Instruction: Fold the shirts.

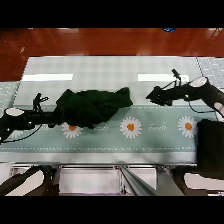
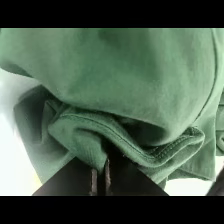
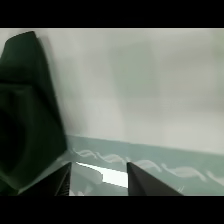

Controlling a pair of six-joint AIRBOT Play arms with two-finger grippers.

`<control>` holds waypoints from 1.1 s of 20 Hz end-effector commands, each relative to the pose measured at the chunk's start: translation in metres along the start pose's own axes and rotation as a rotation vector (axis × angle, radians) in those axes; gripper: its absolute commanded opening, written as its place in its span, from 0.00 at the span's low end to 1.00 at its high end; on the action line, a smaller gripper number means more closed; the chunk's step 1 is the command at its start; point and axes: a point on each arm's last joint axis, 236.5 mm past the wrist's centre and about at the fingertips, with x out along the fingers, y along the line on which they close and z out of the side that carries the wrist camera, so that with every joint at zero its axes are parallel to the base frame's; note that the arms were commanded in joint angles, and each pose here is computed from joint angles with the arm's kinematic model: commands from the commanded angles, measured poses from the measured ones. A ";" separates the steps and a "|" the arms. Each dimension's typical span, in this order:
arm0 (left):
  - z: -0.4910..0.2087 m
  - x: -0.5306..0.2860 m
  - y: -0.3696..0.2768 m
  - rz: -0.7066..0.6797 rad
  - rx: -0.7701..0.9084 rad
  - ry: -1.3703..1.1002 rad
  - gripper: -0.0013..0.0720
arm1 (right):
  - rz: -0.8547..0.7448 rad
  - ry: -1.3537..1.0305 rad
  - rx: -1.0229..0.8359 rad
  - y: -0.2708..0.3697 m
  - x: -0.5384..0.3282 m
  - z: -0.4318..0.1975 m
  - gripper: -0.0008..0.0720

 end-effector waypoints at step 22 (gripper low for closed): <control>0.017 -0.026 -0.047 -0.078 0.112 -0.006 0.05 | 0.239 0.143 -0.297 0.112 0.025 0.003 0.04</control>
